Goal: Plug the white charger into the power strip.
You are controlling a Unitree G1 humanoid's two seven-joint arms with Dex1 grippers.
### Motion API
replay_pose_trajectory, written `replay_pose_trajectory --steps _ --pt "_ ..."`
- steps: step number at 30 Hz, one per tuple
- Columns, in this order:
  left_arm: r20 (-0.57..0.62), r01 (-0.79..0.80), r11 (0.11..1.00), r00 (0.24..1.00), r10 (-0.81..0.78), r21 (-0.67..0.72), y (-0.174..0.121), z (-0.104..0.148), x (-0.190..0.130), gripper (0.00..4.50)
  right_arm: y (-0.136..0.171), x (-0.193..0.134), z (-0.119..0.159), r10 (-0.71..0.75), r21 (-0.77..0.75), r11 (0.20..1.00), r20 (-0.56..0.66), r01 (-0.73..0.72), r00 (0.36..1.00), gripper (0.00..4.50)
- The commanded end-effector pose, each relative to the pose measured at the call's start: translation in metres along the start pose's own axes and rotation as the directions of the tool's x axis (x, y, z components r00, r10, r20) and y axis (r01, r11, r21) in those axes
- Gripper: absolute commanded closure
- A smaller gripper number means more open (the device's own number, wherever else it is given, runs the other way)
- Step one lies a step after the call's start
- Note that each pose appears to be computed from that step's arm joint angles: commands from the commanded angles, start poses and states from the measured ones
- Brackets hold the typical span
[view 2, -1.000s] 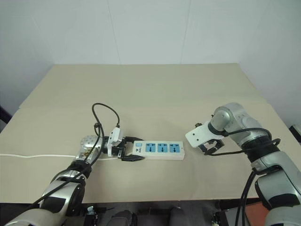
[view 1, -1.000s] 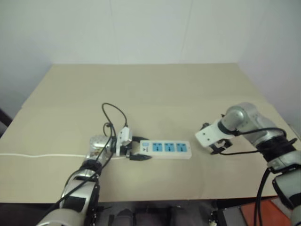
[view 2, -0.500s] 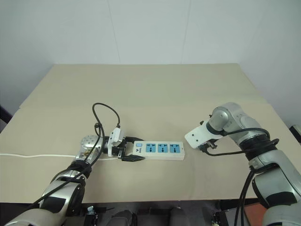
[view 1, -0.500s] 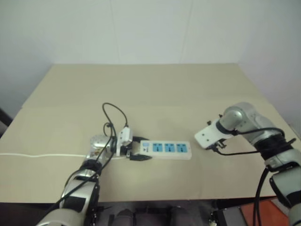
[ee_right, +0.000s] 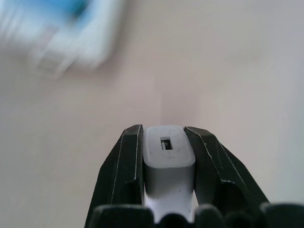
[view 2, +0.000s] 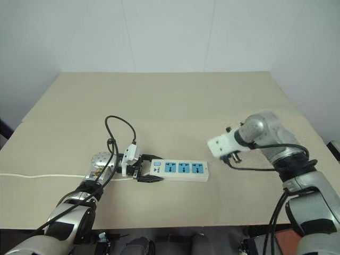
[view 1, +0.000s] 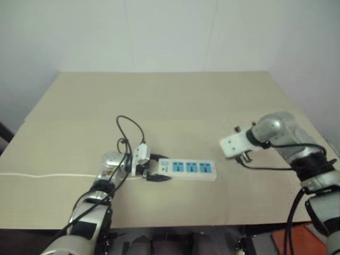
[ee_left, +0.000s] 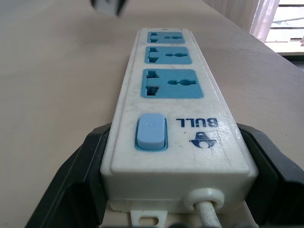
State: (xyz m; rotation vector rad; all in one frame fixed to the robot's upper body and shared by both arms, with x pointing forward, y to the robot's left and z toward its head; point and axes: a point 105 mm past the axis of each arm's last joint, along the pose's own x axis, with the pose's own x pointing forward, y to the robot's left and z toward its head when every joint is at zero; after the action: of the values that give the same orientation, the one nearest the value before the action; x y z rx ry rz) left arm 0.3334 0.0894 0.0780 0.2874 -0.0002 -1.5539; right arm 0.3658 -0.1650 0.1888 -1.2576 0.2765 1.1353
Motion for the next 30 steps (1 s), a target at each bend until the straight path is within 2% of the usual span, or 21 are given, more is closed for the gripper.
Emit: replay_pose_trajectory --steps 1,4,6,10,12,19,30 --pt "-0.037 0.032 0.999 0.999 -0.031 0.03 0.001 0.004 -0.002 1.2 -0.023 -0.027 0.032 -0.242 0.278 0.947 0.28 0.163 0.929 3.38" --pt "-0.039 0.032 0.999 0.999 -0.031 0.023 0.0 0.003 -0.003 1.2 -0.022 -0.032 0.053 -0.344 0.428 0.893 0.449 0.14 0.825 3.38" --pt "-0.041 0.034 0.999 0.999 -0.033 0.018 0.0 0.003 -0.003 1.2 -0.016 -0.027 0.066 -0.381 0.542 0.84 0.552 0.029 0.741 3.38" --pt "-0.042 0.027 0.999 0.999 -0.026 0.02 0.001 0.004 -0.004 1.2 0.003 -0.008 0.087 -0.404 0.598 0.787 0.685 -0.152 0.607 3.38" --pt "-0.042 0.028 0.999 0.999 -0.027 0.021 0.001 0.005 -0.004 1.2 0.011 0.0 0.094 -0.396 0.595 0.77 0.728 -0.229 0.56 3.38" --pt "-0.043 0.021 0.999 0.999 -0.02 0.026 0.003 0.007 -0.005 1.2 0.023 0.032 0.098 -0.38 0.585 0.755 0.758 -0.295 0.53 3.38" --pt "-0.044 0.011 1.0 0.999 -0.01 0.02 0.002 0.007 -0.01 1.2 0.03 0.055 0.101 -0.38 0.561 0.761 0.792 -0.325 0.477 3.38"
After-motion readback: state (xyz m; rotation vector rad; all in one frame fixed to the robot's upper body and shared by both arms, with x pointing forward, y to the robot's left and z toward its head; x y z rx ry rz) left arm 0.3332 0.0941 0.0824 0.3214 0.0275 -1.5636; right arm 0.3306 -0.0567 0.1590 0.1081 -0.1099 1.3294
